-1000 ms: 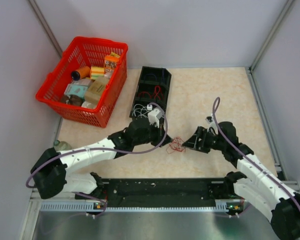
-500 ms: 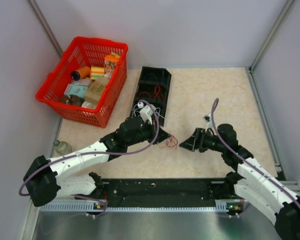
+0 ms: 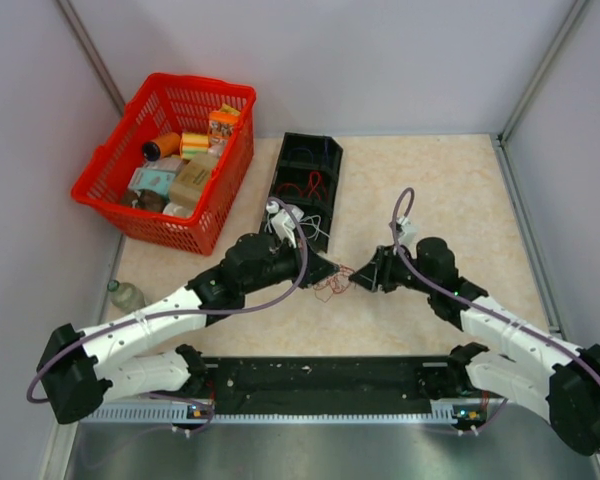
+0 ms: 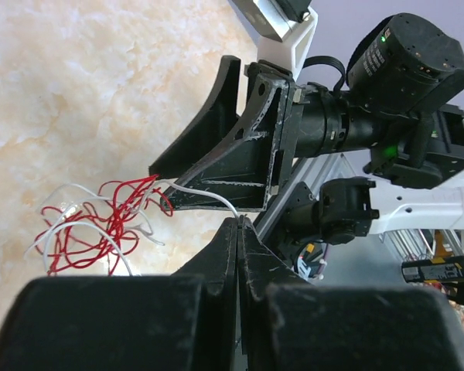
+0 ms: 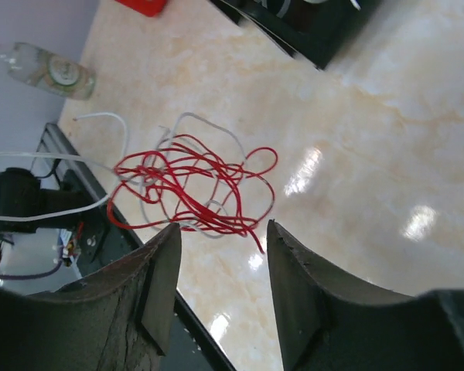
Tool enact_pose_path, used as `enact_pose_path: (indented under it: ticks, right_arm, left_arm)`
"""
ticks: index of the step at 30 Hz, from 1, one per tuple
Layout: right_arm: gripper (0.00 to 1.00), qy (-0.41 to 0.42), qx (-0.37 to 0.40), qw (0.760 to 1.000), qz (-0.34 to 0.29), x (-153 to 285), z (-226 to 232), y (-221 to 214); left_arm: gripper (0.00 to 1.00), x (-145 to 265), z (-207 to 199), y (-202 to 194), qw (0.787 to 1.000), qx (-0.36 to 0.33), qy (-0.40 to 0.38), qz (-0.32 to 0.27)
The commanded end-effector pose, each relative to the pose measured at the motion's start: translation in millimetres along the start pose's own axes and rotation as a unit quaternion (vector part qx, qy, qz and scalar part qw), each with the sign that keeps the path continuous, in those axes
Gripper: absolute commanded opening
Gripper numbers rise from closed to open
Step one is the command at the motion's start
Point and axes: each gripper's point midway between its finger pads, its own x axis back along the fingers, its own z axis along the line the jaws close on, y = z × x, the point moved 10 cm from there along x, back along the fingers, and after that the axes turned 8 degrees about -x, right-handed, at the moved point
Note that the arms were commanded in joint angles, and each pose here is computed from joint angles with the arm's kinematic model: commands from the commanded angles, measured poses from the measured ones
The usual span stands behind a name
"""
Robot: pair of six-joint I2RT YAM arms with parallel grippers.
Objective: Untangle the cables
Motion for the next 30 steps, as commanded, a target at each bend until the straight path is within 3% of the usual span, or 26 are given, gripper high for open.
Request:
enact_pose_path:
  ticks: [1, 3, 5, 7, 10, 11, 12, 15, 20, 24, 28, 30]
  right_arm:
    - [0.47, 0.151, 0.071, 0.985, -0.052, -5.8, 31.2, 15.0]
    - [0.48, 0.184, 0.088, 0.978, -0.040, -8.9, 37.8, 12.1]
    - [0.55, 0.188, 0.099, 0.977, -0.035, -12.7, 37.4, 10.1]
    - [0.53, 0.176, 0.098, 0.979, -0.039, -16.8, 33.4, 10.1]
    - [0.26, 0.192, 0.095, 0.976, -0.032, -19.7, 36.0, 10.5]
    - [0.10, 0.196, 0.090, 0.976, -0.039, -19.5, 37.7, 11.4]
    - [0.00, 0.185, 0.077, 0.979, -0.046, -20.2, 36.1, 11.6]
    - [0.00, 0.123, 0.045, 0.989, -0.062, -21.7, 26.2, 11.1]
    - [0.00, -0.010, -0.044, 0.995, -0.093, -19.9, 2.0, 2.8]
    - [0.00, -0.129, -0.099, 0.981, -0.109, -12.5, -19.6, -5.6]
    - [0.00, -0.256, -0.133, 0.946, -0.147, -0.5, -45.9, -5.7]
    - [0.00, -0.278, -0.150, 0.936, -0.156, 4.2, -55.5, -3.8]
  left_arm:
    - [0.00, 9.6, -20.5, 26.0, 0.998, -0.017, -0.043, -0.038]
    - [0.00, 12.3, -24.0, 29.5, 0.998, -0.021, -0.050, -0.041]
    - [0.00, 15.6, -27.2, 33.4, 0.997, -0.024, -0.052, -0.044]
    - [0.00, 18.9, -30.1, 36.8, 0.997, -0.027, -0.054, -0.046]
    - [0.00, 23.4, -34.0, 40.8, 0.996, -0.032, -0.060, -0.051]
    - [0.00, 25.0, -35.2, 41.9, 0.996, -0.035, -0.063, -0.054]
    - [0.00, 26.3, -36.1, 43.3, 0.996, -0.040, -0.064, -0.057]
    - [0.00, 38.8, -40.5, 54.6, 0.994, -0.063, -0.046, -0.079]
    - [0.00, 94.5, -62.6, 94.4, 0.973, -0.144, -0.021, -0.180]
    - [0.00, 150.8, -77.1, 121.4, 0.942, -0.194, 0.012, -0.275]
    - [0.00, 201.3, -91.2, 141.1, 0.907, -0.228, 0.027, -0.354]
    - [0.00, 219.9, -100.2, 151.6, 0.891, -0.242, 0.023, -0.384]
